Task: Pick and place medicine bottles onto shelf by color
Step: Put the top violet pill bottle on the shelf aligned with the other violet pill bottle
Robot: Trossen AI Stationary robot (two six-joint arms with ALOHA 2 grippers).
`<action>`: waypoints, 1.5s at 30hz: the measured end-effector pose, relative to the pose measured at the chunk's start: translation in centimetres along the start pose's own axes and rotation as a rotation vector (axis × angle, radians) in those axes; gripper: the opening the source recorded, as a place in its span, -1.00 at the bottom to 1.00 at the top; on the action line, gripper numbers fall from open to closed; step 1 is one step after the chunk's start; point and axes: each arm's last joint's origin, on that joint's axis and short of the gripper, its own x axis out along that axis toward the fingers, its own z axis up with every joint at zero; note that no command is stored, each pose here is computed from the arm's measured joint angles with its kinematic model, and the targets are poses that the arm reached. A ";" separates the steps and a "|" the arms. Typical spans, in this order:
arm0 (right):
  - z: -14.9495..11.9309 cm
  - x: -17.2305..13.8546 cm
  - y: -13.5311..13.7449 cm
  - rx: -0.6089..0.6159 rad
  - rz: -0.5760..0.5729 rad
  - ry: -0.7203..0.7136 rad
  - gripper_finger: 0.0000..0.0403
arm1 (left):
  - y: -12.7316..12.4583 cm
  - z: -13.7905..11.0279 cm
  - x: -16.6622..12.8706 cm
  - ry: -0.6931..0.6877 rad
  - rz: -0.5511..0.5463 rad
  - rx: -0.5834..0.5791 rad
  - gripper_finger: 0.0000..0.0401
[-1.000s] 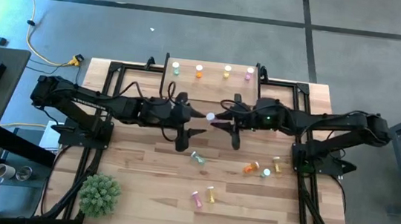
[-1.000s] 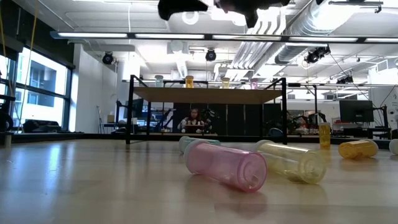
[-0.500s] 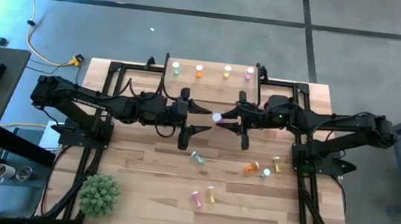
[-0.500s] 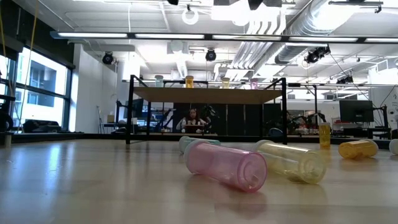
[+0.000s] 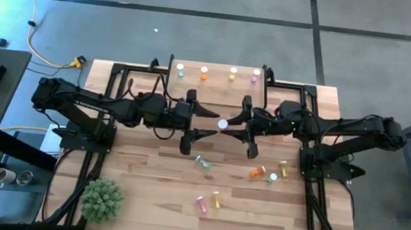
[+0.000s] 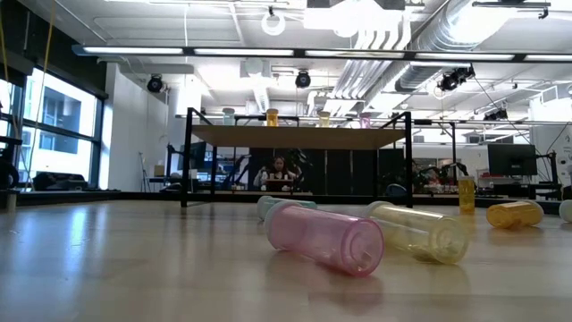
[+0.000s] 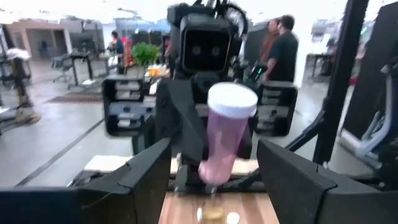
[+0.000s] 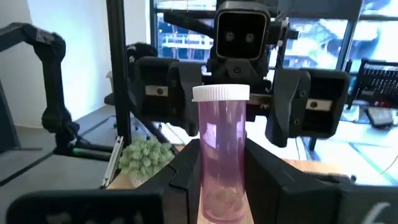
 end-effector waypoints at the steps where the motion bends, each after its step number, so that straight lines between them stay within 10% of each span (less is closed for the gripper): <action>1: 0.0 0.1 0.1 -0.002 0.001 -0.002 -0.59 | -0.1 0.0 0.1 -0.012 -0.017 -0.001 0.13; 28: -0.8 1.0 1.0 0.003 -0.006 0.020 -0.59 | -0.4 -1.3 1.8 -0.072 -0.073 0.031 0.12; 45: -0.8 1.0 1.0 0.002 -0.007 0.022 -0.59 | -0.3 -1.2 1.8 -0.066 -0.051 0.051 -0.33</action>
